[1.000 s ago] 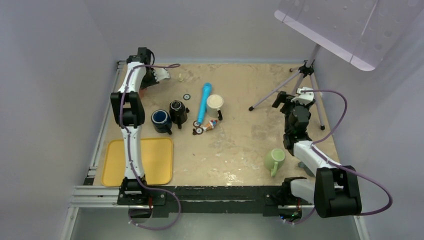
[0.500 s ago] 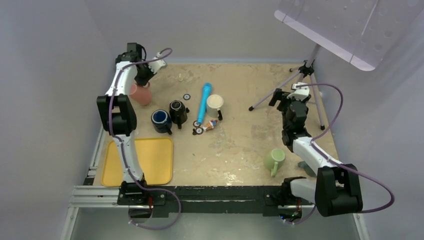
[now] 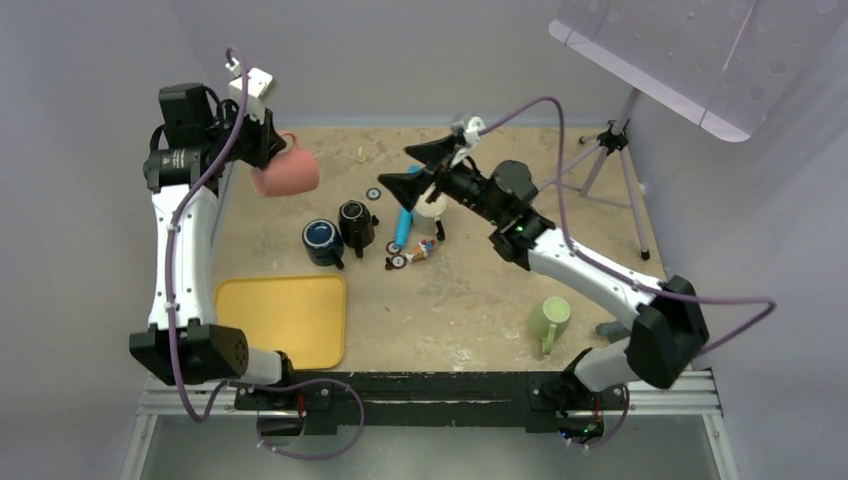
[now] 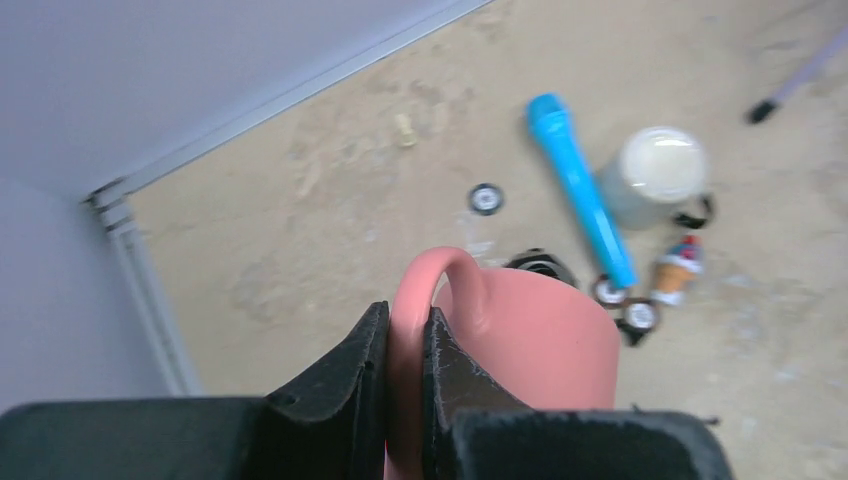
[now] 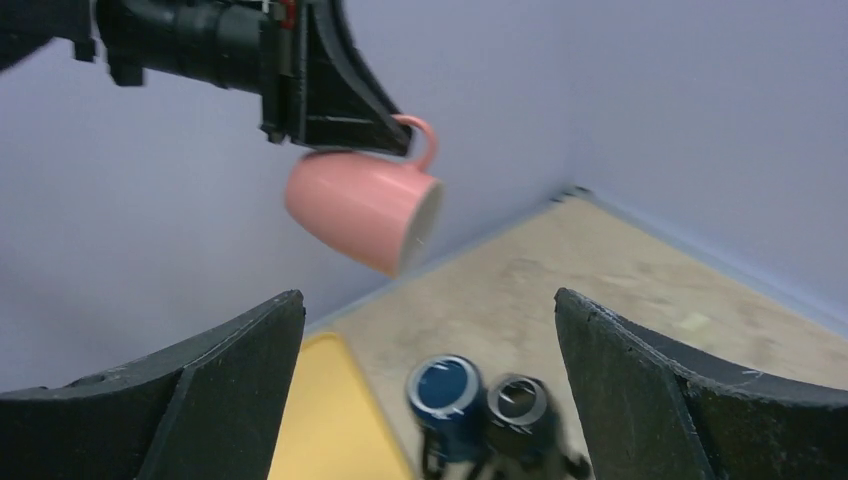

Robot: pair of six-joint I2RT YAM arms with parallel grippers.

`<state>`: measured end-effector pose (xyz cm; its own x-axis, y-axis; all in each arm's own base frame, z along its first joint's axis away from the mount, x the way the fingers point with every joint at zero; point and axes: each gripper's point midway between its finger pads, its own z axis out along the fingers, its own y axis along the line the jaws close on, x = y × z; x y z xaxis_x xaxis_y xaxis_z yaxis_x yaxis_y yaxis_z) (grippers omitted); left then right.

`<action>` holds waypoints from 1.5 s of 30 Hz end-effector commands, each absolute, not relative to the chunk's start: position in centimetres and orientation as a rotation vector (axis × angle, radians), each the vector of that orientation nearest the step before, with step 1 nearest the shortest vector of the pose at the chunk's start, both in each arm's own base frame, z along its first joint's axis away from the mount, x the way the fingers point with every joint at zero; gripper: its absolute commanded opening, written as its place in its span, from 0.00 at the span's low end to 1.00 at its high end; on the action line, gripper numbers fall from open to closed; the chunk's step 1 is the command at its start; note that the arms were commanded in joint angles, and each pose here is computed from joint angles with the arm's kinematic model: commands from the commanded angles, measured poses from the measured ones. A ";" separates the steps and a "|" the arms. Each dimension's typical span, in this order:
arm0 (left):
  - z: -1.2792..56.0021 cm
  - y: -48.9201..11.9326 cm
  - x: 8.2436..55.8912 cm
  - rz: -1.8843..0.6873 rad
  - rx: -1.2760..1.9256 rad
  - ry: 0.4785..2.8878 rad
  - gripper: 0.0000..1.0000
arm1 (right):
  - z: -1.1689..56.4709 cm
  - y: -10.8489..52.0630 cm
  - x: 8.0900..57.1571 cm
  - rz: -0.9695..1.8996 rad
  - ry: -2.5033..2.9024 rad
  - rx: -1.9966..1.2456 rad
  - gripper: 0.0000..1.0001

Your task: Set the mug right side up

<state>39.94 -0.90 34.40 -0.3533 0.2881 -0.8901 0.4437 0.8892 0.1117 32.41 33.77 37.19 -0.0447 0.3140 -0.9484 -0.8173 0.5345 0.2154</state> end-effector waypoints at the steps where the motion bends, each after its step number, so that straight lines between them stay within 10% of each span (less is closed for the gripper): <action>1: 37.6 -6.8 35.4 -0.568 0.525 1.841 0.00 | 39.9 41.4 28.2 1.382 1.207 -0.656 0.98; 31: 41.2 -16.1 24.5 -1.214 0.871 1.588 0.00 | 38.9 42.4 25.2 1.555 1.108 -0.743 0.86; 34: 40.7 -16.3 24.8 -1.219 0.868 1.598 0.00 | 39.4 42.5 24.4 1.595 1.072 -0.765 0.70; 39: 40.0 -15.9 26.3 -1.145 0.842 1.625 0.00 | 38.9 43.0 23.5 1.653 1.082 -0.815 0.01; 40: 39.6 -15.5 27.1 -1.092 0.816 1.649 0.00 | 38.5 42.9 24.3 1.619 1.129 -0.780 0.00; 43: 37.9 -13.3 30.0 -0.848 0.719 1.750 0.70 | 36.2 41.9 29.2 1.350 1.379 -0.575 0.00; 45: 36.9 -11.3 31.7 -0.665 0.655 1.806 0.98 | 34.7 40.2 31.9 1.164 1.513 -0.433 0.00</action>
<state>28.90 -14.21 37.50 -0.3743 0.0339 -0.9267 0.8109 0.4967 -0.3093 26.64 43.17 34.24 -0.3555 0.2745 -0.8934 -0.9215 0.0567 0.3841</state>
